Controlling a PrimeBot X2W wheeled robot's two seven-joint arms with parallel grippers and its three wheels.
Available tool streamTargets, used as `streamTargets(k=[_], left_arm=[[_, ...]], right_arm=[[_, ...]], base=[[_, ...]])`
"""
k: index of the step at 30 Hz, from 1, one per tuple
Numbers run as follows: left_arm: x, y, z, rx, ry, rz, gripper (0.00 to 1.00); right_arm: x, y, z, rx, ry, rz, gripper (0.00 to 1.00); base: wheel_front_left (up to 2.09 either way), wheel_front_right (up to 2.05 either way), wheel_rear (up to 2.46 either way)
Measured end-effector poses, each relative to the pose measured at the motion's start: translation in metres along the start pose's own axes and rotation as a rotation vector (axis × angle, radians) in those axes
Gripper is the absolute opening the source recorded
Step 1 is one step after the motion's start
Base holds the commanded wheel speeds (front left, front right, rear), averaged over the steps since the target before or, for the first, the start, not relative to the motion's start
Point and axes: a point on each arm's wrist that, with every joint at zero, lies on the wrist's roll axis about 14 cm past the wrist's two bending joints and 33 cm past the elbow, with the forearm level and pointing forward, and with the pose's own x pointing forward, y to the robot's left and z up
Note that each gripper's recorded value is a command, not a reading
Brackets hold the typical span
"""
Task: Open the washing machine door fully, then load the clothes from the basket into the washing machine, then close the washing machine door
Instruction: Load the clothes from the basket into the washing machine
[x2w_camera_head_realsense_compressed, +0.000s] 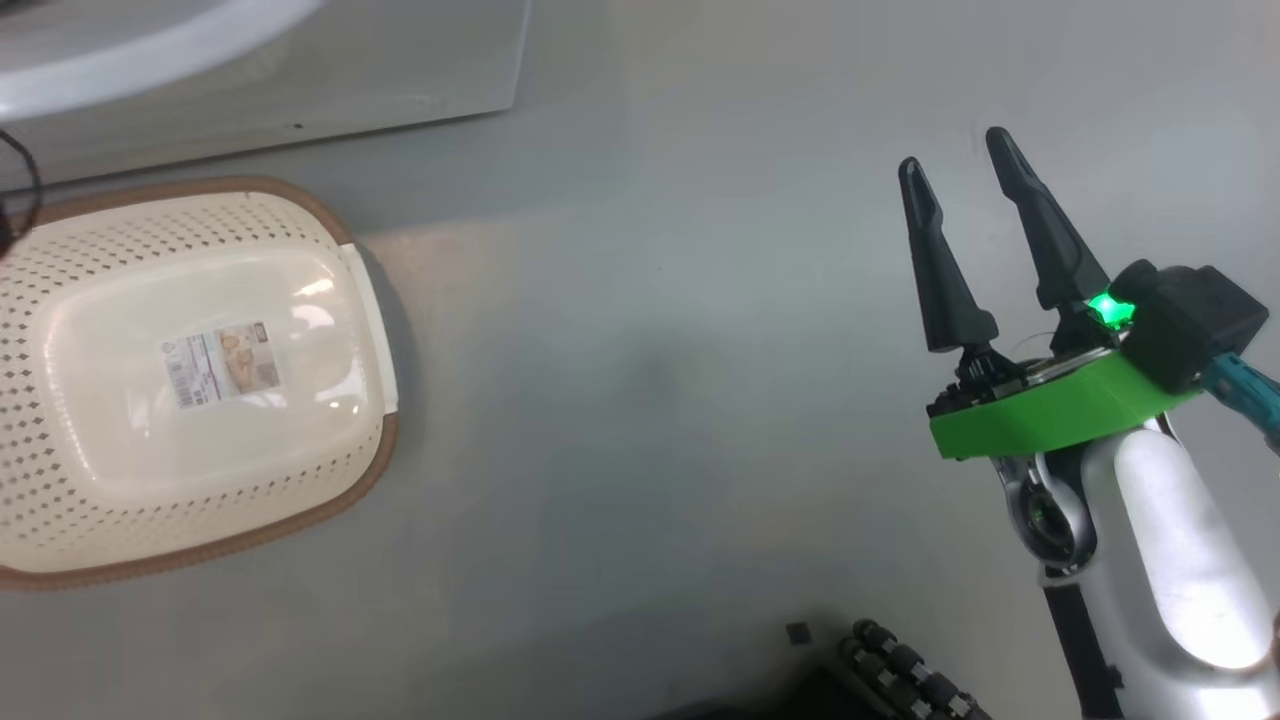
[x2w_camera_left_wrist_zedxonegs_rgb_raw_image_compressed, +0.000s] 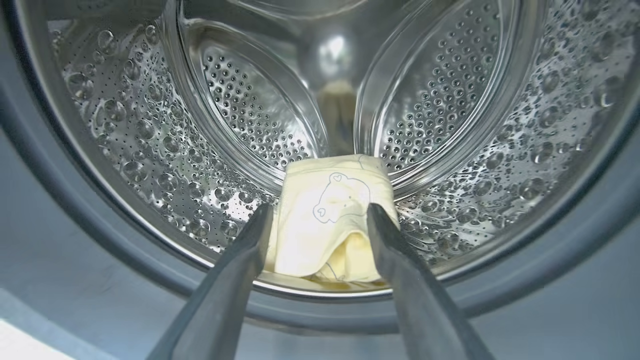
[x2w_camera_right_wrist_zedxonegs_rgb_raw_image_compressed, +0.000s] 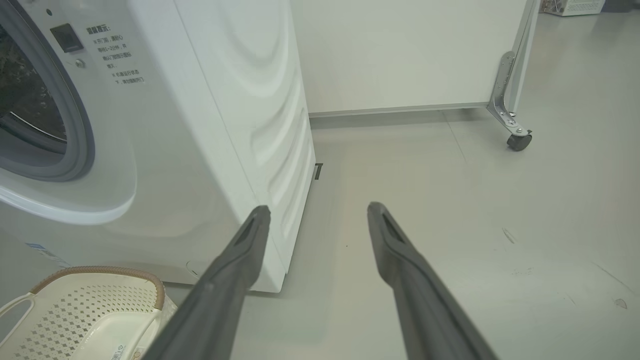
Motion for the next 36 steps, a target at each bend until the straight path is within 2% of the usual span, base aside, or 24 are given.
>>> streamTargets(k=[12, 20, 36], left_arm=[[-0.12, -0.018, 0.018, -0.073, 0.004, -0.023, 1.0], [-0.186, -0.031, 0.04, -0.064, 0.008, -0.055, 1.0], [-0.282, -0.028, 0.06, -0.054, 0.037, -0.019, 1.0]], right_arm=[[-0.023, 0.004, 0.029, -0.022, -0.056, -0.006, 1.0], [-0.043, 0.019, 0.038, -0.036, -0.057, 0.025, 1.0], [-0.098, 0.047, 0.067, -0.047, -0.075, 0.089, 1.0]], base=[[0.0, 0.0, 0.0], [0.0, 0.0, 0.0], [0.0, 0.0, 0.0]])
